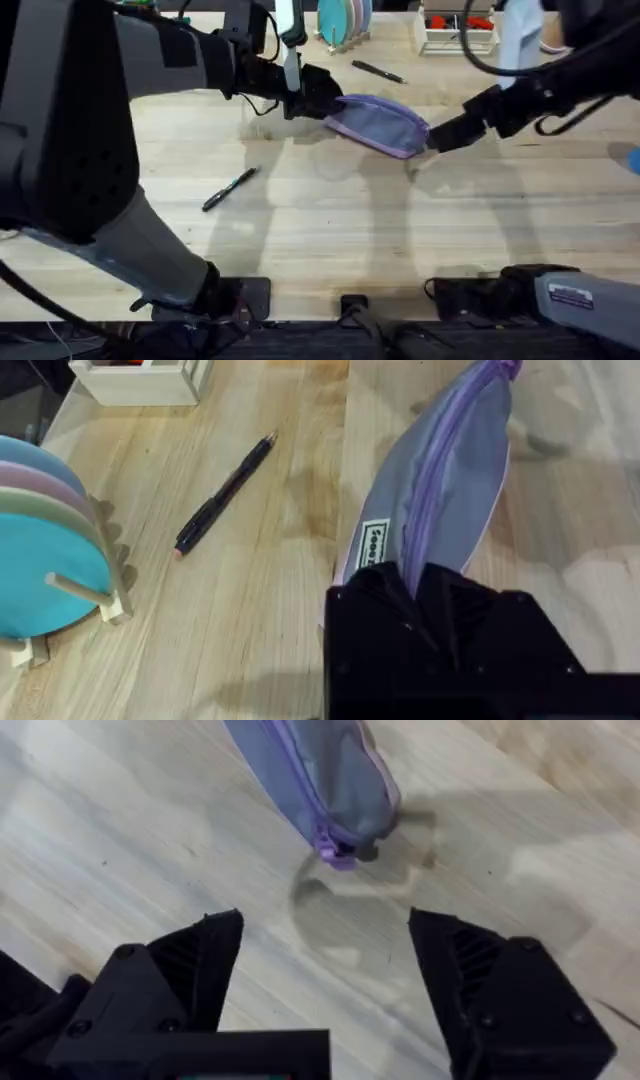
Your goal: Unzip the bag, pick up the pens from the table one at a time and place them inside, then zip the bag closed.
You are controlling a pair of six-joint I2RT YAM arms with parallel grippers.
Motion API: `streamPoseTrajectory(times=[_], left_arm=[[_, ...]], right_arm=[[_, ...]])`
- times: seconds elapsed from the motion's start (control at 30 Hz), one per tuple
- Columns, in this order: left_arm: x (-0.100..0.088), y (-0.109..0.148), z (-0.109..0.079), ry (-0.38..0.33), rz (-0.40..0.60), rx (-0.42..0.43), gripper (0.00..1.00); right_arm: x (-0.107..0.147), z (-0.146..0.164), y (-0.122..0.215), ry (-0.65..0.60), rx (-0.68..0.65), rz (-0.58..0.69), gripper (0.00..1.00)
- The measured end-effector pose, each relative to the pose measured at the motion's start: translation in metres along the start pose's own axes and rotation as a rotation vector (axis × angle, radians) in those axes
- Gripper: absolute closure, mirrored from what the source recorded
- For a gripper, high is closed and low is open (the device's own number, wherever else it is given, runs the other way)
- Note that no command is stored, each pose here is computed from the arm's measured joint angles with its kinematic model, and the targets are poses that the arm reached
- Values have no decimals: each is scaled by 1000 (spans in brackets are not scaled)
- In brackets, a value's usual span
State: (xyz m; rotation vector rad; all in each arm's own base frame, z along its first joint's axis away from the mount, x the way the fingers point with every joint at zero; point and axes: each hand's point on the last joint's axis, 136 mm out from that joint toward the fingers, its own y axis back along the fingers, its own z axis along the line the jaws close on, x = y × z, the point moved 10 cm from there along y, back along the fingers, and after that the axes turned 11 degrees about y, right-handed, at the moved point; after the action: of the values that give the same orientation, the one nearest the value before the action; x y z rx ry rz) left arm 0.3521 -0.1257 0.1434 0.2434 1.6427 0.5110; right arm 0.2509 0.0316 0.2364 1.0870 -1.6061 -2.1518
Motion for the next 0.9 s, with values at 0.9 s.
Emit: streamPoseTrajectory(times=[0.9], left_arm=[[0,0,0,0,0,0,958]], right_arm=[[-15,-16,-61,62,-81,80,235]])
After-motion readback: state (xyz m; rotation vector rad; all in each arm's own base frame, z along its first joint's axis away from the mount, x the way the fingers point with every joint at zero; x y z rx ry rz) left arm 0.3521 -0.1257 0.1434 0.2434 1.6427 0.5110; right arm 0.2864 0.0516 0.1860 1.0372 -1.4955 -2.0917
